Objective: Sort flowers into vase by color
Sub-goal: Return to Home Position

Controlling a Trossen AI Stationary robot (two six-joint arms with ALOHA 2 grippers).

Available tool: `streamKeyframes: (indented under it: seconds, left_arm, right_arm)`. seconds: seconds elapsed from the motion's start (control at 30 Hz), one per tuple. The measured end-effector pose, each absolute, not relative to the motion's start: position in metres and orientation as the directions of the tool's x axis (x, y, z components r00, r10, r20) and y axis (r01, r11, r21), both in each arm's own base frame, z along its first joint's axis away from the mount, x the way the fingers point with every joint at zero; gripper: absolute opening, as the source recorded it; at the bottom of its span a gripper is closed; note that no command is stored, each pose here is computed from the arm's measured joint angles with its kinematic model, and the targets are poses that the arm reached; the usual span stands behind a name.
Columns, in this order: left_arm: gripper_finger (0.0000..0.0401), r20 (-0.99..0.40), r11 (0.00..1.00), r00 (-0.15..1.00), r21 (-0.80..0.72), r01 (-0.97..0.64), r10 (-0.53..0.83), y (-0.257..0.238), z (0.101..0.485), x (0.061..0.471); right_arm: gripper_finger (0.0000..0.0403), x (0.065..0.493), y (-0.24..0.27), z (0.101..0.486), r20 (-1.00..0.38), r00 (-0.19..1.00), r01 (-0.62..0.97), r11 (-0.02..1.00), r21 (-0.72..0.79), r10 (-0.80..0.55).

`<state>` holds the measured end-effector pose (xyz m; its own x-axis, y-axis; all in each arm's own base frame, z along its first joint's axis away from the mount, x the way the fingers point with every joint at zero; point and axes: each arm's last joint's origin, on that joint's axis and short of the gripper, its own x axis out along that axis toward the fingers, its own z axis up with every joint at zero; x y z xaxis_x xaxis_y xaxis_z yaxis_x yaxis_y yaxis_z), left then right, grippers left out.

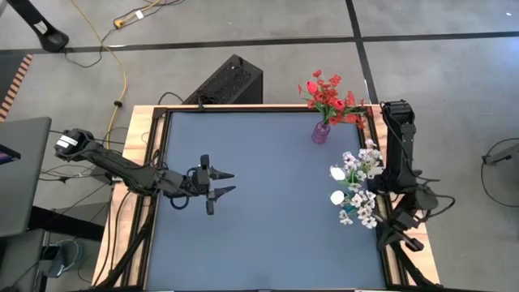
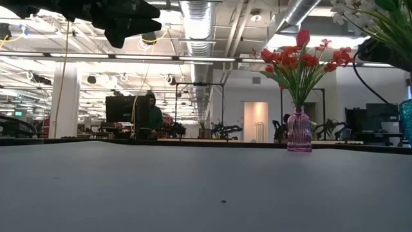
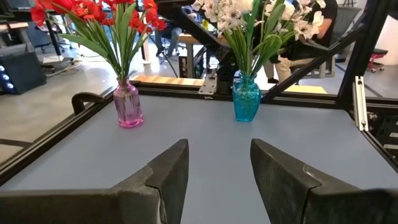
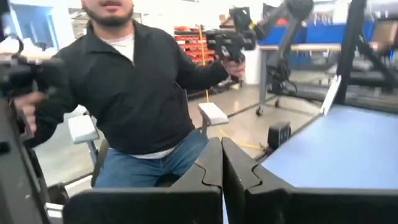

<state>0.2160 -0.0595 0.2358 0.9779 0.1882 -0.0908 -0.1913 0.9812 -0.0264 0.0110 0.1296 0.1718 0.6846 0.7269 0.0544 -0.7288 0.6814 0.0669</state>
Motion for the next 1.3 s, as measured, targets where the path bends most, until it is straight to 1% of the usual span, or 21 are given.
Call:
streamKeyframes:
  seconds: [0.13,0.3,0.43,0.53,0.6,0.77,0.87,1.07,1.17,1.3]
  left_arm:
    - [0.0163,-0.089,0.982,0.978,-0.018,-0.190,0.188,-0.060,0.236,0.216]
    - [0.0163,-0.090,0.985,0.981,-0.020,-0.173,0.170,-0.060,0.236,0.216]
    - [0.0163,-0.090,0.985,0.981,-0.018,-0.173,0.170,-0.060,0.236,0.216]
    - [0.0163,-0.091,0.985,0.981,0.001,-0.171,0.170,-0.060,0.236,0.216]
    - [0.0163,-0.093,0.985,0.981,0.005,-0.171,0.171,-0.060,0.236,0.216]
    - [0.0163,-0.096,0.983,0.979,0.047,-0.176,0.180,-0.060,0.236,0.216]
    - [0.0163,-0.074,0.983,0.982,0.067,-0.169,0.174,-0.060,0.241,0.212]
    - [0.0163,-0.033,0.986,0.991,0.106,-0.128,0.132,-0.063,0.251,0.197]
    - [0.0163,-0.018,0.985,0.990,0.105,-0.138,0.141,-0.060,0.246,0.183]
    - [0.0163,0.013,0.987,0.989,0.058,-0.151,0.150,-0.053,0.230,0.162]
  right_arm:
    - [0.0021,0.013,0.128,0.162,-0.024,0.695,-0.713,0.693,0.111,0.719]
    - [0.0022,0.015,0.124,0.148,-0.133,0.719,-0.665,0.731,0.155,0.683]
    - [0.0023,0.012,0.123,0.143,-0.171,0.700,-0.683,0.720,0.122,0.693]
    - [0.0028,0.011,0.121,0.139,-0.203,0.697,-0.699,0.715,0.019,0.687]
    - [0.0033,0.011,0.121,0.136,-0.220,0.696,-0.701,0.713,-0.001,0.683]
    - [0.0036,0.011,0.120,0.136,-0.227,0.700,-0.697,0.717,-0.010,0.677]
    - [0.0037,0.011,0.120,0.135,-0.228,0.700,-0.697,0.717,-0.011,0.677]
    - [0.0037,0.011,0.120,0.135,-0.229,0.700,-0.697,0.717,-0.012,0.677]
    - [0.0038,0.011,0.120,0.135,-0.229,0.700,-0.697,0.717,-0.013,0.677]
    - [0.0038,0.011,0.120,0.135,-0.229,0.700,-0.697,0.717,-0.015,0.676]
